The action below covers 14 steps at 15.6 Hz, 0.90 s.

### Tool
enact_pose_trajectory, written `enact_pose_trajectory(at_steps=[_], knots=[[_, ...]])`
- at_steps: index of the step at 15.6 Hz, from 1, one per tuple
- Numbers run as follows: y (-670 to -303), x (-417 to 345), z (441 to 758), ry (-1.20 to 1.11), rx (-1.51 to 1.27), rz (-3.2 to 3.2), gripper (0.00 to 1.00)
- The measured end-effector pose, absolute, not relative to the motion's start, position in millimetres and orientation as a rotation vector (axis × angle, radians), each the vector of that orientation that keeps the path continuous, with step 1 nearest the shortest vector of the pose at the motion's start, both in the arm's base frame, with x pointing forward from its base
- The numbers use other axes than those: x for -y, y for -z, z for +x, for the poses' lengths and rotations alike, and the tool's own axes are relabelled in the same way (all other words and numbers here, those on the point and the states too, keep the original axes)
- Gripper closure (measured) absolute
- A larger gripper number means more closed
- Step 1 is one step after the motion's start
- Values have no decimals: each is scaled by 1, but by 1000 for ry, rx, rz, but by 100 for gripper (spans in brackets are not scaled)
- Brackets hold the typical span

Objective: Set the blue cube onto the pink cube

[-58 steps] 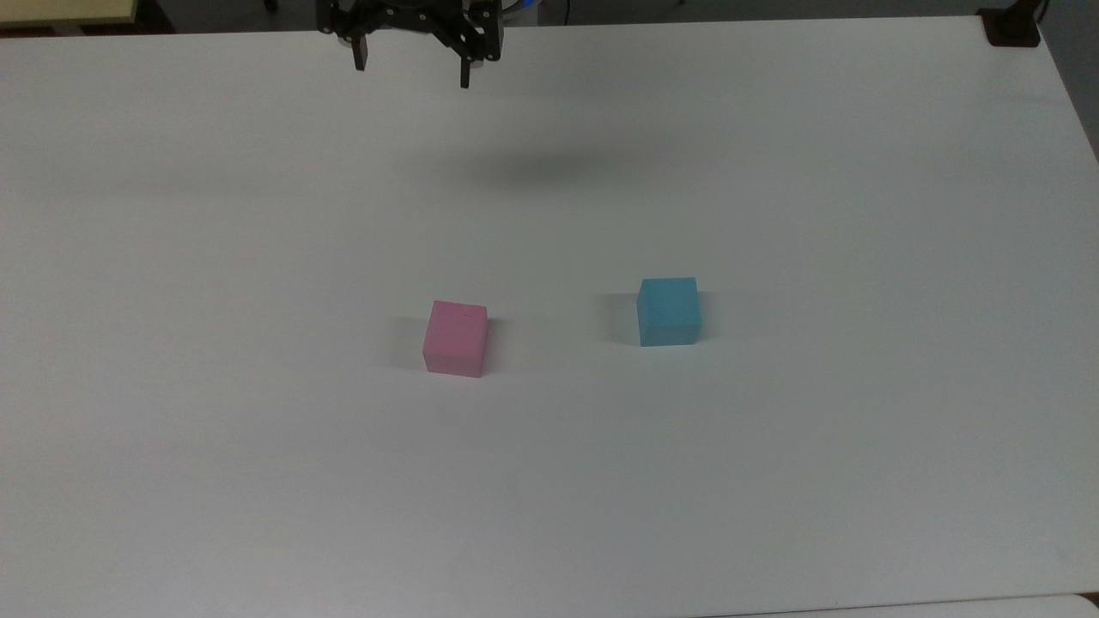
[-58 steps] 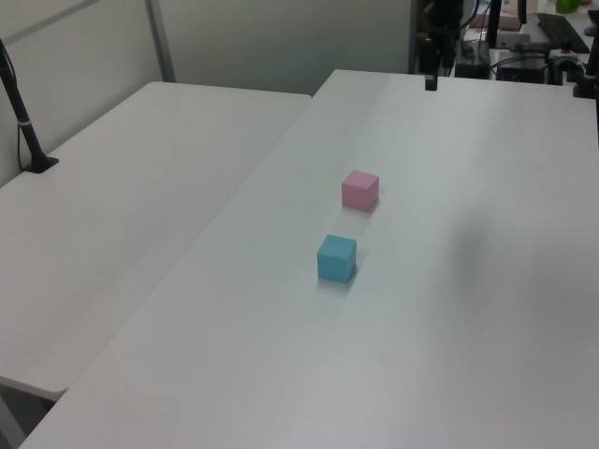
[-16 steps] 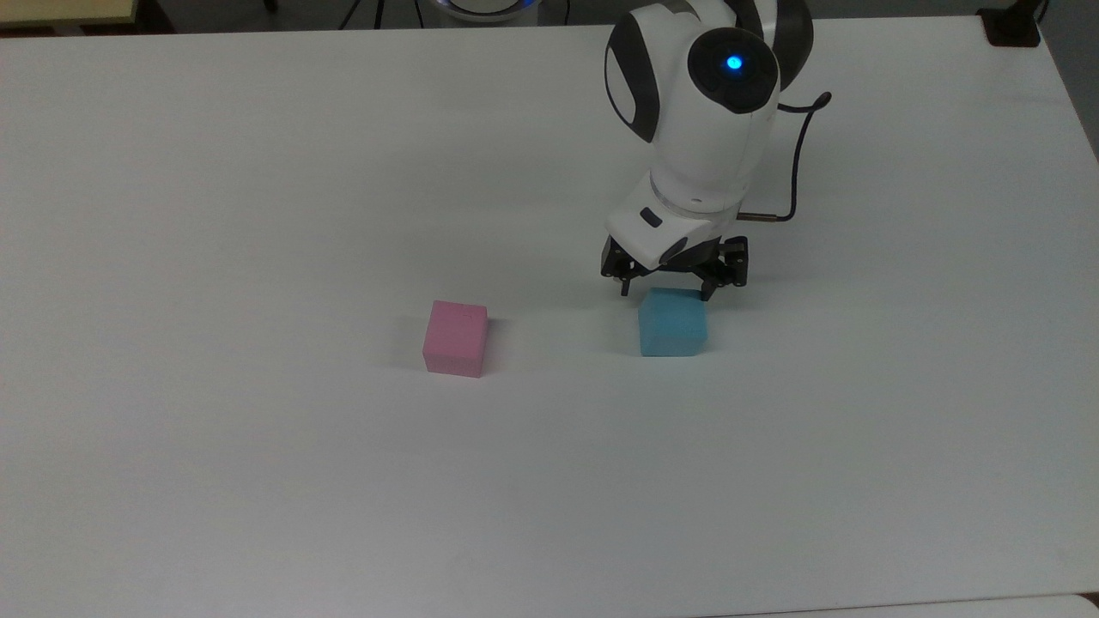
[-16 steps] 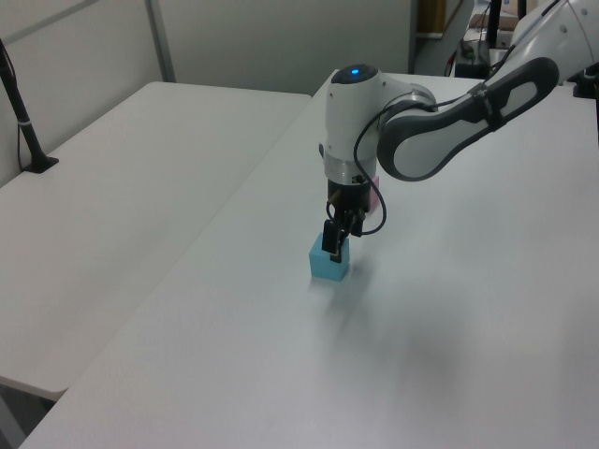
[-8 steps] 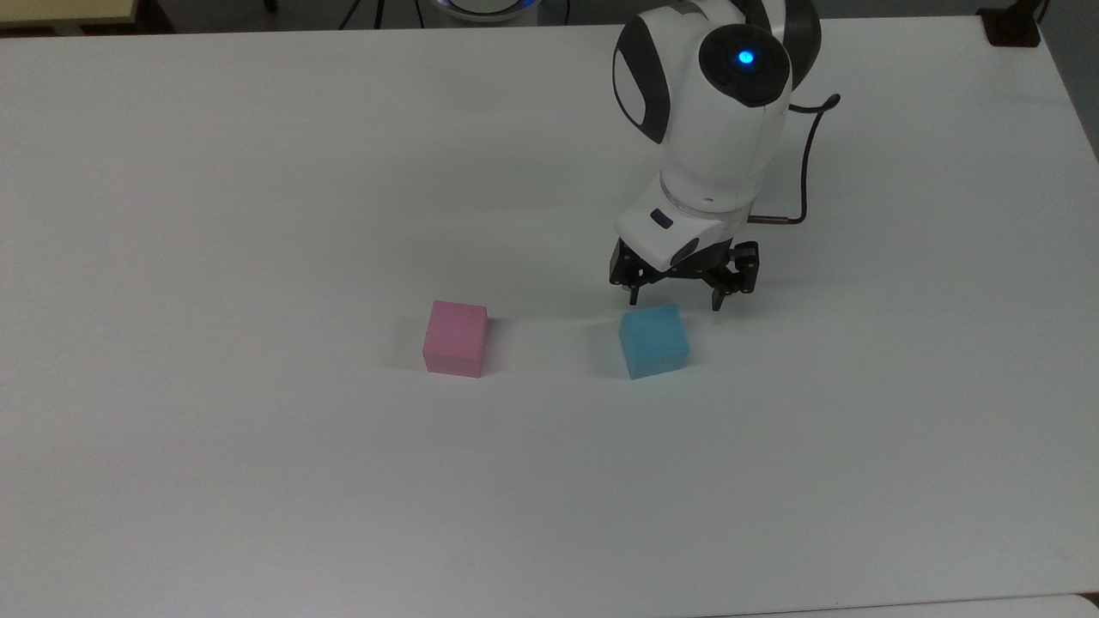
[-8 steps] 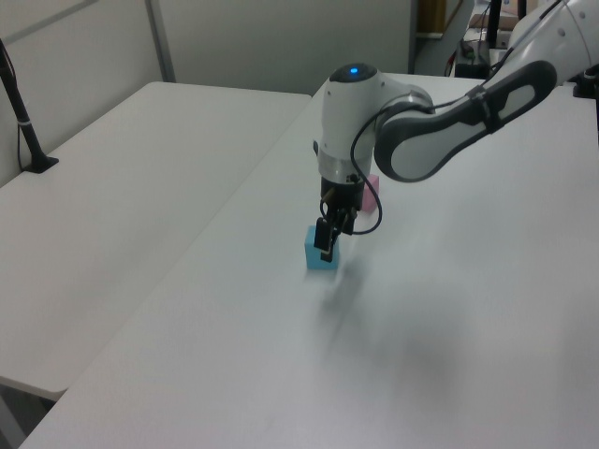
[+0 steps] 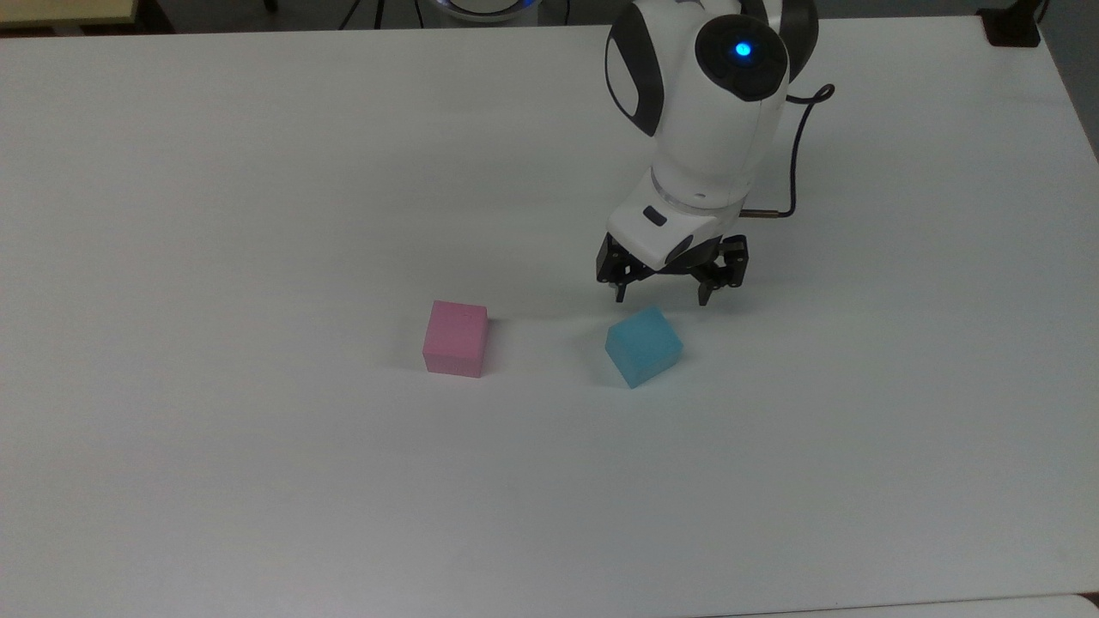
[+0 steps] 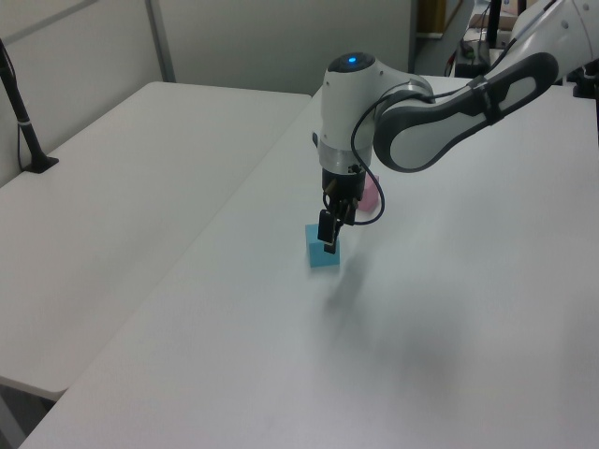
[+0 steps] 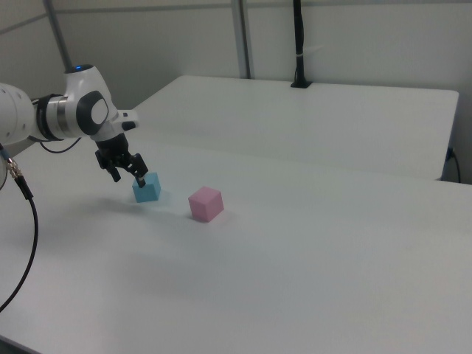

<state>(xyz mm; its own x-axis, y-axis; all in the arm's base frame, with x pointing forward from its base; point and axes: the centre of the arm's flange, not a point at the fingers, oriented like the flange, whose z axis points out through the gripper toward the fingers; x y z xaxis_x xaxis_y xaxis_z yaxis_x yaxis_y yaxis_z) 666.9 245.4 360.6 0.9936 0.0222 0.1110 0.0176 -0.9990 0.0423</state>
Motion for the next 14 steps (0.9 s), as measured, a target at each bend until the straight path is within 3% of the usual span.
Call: enact_pose_trajectory(at_steps=[4, 11, 14], knots=[[-362, -215, 685, -232, -303, 3059, 0], [-324, -220, 701, -265, -383, 3047, 0], [-325, -224, 703, -281, -389, 3047, 0]])
